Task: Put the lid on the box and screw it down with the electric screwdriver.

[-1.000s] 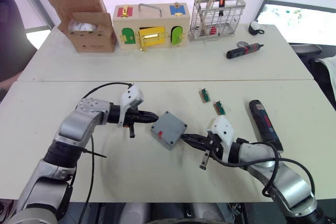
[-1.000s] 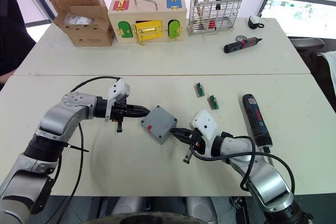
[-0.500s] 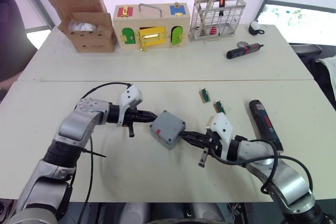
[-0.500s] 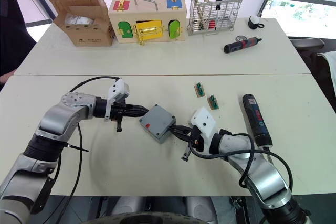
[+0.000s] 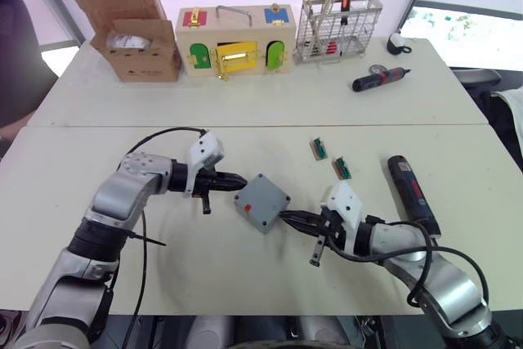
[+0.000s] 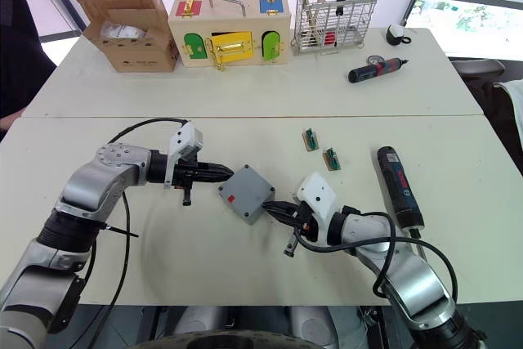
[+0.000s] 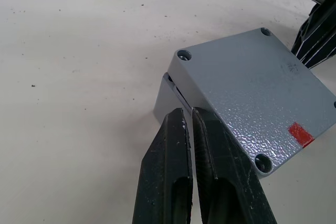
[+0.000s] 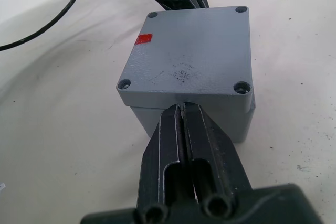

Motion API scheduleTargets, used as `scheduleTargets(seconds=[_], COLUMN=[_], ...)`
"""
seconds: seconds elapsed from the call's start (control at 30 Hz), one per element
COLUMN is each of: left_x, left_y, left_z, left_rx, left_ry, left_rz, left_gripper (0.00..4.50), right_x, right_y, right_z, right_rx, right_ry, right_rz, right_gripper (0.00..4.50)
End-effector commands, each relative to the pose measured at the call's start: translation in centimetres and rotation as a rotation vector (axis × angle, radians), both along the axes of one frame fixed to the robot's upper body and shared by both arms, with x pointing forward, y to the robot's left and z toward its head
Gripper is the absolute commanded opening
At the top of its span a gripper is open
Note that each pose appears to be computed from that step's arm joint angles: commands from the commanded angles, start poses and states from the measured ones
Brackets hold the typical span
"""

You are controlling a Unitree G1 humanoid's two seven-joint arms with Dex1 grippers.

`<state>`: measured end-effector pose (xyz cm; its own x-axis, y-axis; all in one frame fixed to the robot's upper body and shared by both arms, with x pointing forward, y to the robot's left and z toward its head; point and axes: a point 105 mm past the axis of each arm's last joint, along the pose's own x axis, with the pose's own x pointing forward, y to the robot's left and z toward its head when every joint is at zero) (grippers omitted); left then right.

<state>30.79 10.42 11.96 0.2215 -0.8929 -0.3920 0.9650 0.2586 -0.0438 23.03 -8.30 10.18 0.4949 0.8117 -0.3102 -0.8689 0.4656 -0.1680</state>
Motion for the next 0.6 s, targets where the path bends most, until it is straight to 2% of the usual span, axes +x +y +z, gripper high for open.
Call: scheduleTargets(seconds=[0.03,0.6], left_x=[-0.47,-0.74], left_y=[-0.83,-0.14], left_z=[1.03,0.14], left_rx=[-0.025,0.009], left_ry=[-0.026,-0.016], left_rz=[-0.051,-0.055], left_gripper=[0.19,0.19], right_x=[0.42,0.36], right_y=[0.03,0.17], right_z=[1.49,1.40], right_rx=[0.018,0.016], right_ry=[-0.075,-0.071], right_rz=[-0.005,0.000], right_gripper=[0.04,0.04])
